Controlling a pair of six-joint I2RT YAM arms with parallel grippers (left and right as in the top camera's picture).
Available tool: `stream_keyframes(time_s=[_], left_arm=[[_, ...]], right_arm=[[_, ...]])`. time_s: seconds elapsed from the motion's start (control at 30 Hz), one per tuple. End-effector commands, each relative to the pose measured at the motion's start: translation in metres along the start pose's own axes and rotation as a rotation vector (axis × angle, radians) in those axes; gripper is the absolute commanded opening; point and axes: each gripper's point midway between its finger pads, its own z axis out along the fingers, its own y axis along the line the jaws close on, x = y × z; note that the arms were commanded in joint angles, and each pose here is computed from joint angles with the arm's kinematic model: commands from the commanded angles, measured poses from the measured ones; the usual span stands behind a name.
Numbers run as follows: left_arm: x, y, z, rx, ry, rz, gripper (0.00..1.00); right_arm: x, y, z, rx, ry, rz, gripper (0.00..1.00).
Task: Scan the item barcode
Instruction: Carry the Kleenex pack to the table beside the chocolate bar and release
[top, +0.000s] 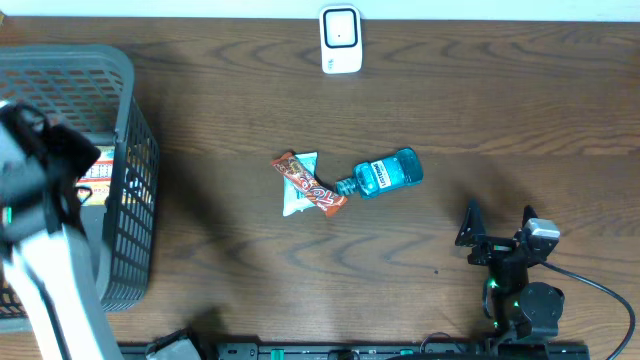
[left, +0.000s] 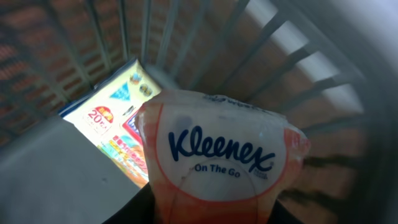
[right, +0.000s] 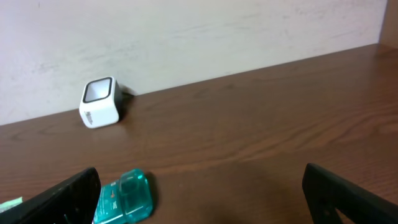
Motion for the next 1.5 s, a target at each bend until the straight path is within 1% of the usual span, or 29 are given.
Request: stream_keyframes(time_s=[0.0,0.07,0.13,0.23,0.37,0.43,0.5,0.57,0.67,0.8,0.93,1.07,1.1,1.13,1.2,1.23,1.27,1.3,1.33,1.37,1.47], left_arm=[[-0.002,-0.037,-0.057,0.207,-0.046,-0.124,0.34],[0.013,-0.071,-0.089,0.387,-0.013,-0.09,0.35],[0.032,-0.097,-0.111,0.514,0.05,-0.076,0.34],[0.068,-0.131,-0.13,0.646,0.17,-0.008,0.34],[0.132,-0.171,-0.141,0.746,0.36,0.131,0.34],[0.169,-0.187,-0.136,0.734,0.431,0.223,0.34],[0.208,-0.199,-0.123,0.67,0.469,0.33,0.34],[0.24,-0.207,-0.112,0.614,0.492,0.416,0.34],[0.305,-0.217,-0.092,0.529,0.543,0.576,0.34],[0.373,-0.222,-0.066,0.464,0.611,0.691,0.34],[0.42,-0.211,-0.031,0.37,0.668,0.745,0.34],[0.434,-0.198,-0.009,0.281,0.697,0.712,0.35],[0.434,-0.197,-0.007,0.272,0.699,0.704,0.4],[0.433,-0.197,-0.006,0.27,0.699,0.703,0.51],[0.433,-0.197,-0.006,0.271,0.7,0.703,0.61],[0.434,-0.197,-0.006,0.272,0.704,0.703,0.7],[0.435,-0.197,-0.007,0.276,0.712,0.703,0.83],[0.436,-0.197,-0.009,0.28,0.722,0.701,0.93],[0.437,-0.198,-0.01,0.285,0.727,0.7,1.0],[0.436,-0.198,-0.01,0.286,0.727,0.699,0.98],[0.432,-0.2,-0.016,0.3,0.729,0.693,0.98]], right_arm=[[-0.001,-0.001,0.0,0.005,-0.004,0.002,0.99],[-0.001,-0.001,0.0,0.005,-0.004,0.002,0.99],[-0.001,-0.001,0.0,0.005,-0.004,0.002,0.99],[-0.001,-0.001,0.0,0.005,-0.004,0.001,0.99],[-0.001,-0.001,0.0,0.005,-0.004,0.002,0.99],[-0.001,-0.001,0.0,0.005,-0.004,0.002,0.99],[-0.001,-0.001,0.0,0.005,-0.004,0.002,0.99],[-0.001,-0.001,0.0,0.005,-0.004,0.002,0.99],[-0.001,-0.001,0.0,0.005,-0.004,0.002,0.99],[-0.001,-0.001,0.0,0.005,-0.004,0.002,0.99],[-0.001,-0.001,0.0,0.005,-0.004,0.002,0.99],[-0.001,-0.001,0.0,0.005,-0.004,0.002,0.99],[-0.001,-0.001,0.0,0.005,-0.004,0.002,0.99],[-0.001,-0.001,0.0,0.005,-0.004,0.002,0.99],[-0.001,-0.001,0.0,0.005,-0.004,0.002,0.99],[-0.001,-0.001,0.0,0.005,-0.004,0.002,0.99],[-0.001,-0.001,0.0,0.005,-0.004,0.002,0.99],[-0.001,-0.001,0.0,0.005,-0.004,0.002,0.99],[-0.001,-0.001,0.0,0.005,-0.004,0.002,0.99],[-0.001,-0.001,0.0,0.005,-0.004,0.001,0.99],[-0.001,-0.001,0.0,0.005,-0.004,0.002,0.99]])
